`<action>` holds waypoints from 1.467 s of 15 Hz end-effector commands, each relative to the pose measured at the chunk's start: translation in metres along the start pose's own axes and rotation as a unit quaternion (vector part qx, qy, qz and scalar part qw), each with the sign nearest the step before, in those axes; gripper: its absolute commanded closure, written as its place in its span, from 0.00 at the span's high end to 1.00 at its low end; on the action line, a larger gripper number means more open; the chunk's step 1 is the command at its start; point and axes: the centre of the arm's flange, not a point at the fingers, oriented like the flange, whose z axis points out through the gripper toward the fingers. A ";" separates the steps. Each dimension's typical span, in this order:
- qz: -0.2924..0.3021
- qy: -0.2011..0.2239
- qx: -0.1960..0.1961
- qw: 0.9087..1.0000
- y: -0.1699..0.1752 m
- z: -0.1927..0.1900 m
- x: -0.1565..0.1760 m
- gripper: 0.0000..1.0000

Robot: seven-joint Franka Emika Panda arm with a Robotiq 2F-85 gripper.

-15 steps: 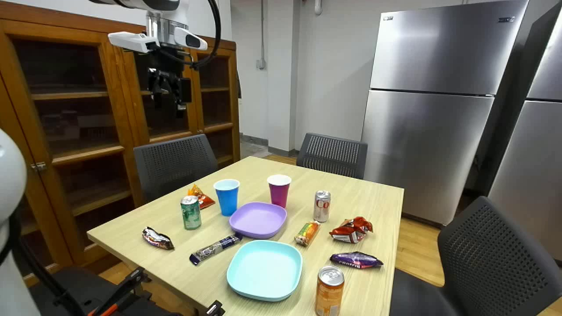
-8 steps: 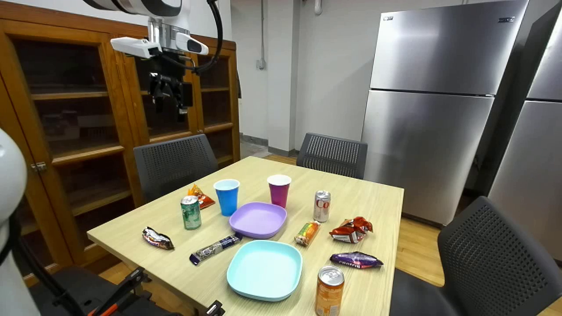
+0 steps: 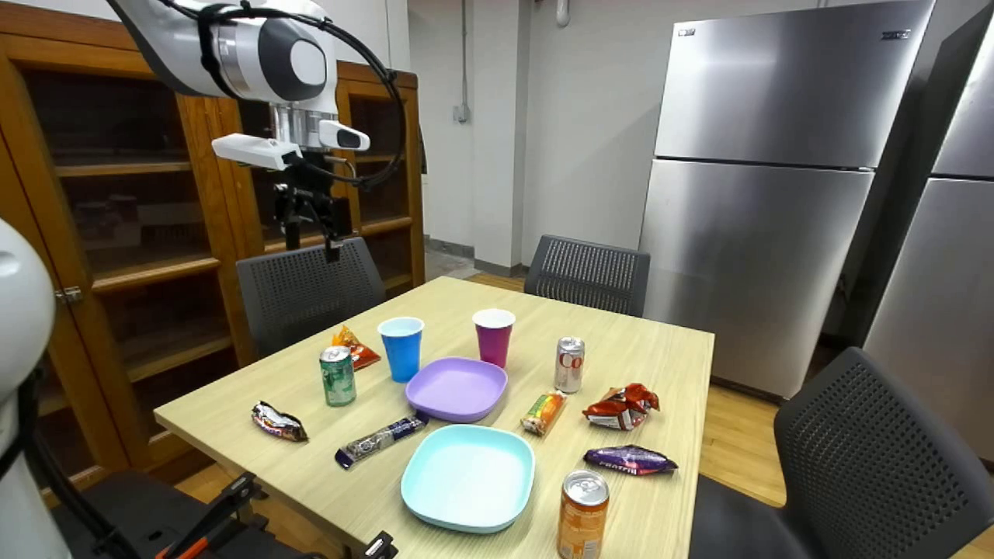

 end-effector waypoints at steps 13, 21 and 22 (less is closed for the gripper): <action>-0.043 0.027 0.001 0.999 -0.016 0.115 0.023 1.00; -0.046 0.009 -0.001 0.999 -0.027 0.159 0.034 1.00; -0.045 0.005 -0.004 0.999 -0.027 0.162 0.036 1.00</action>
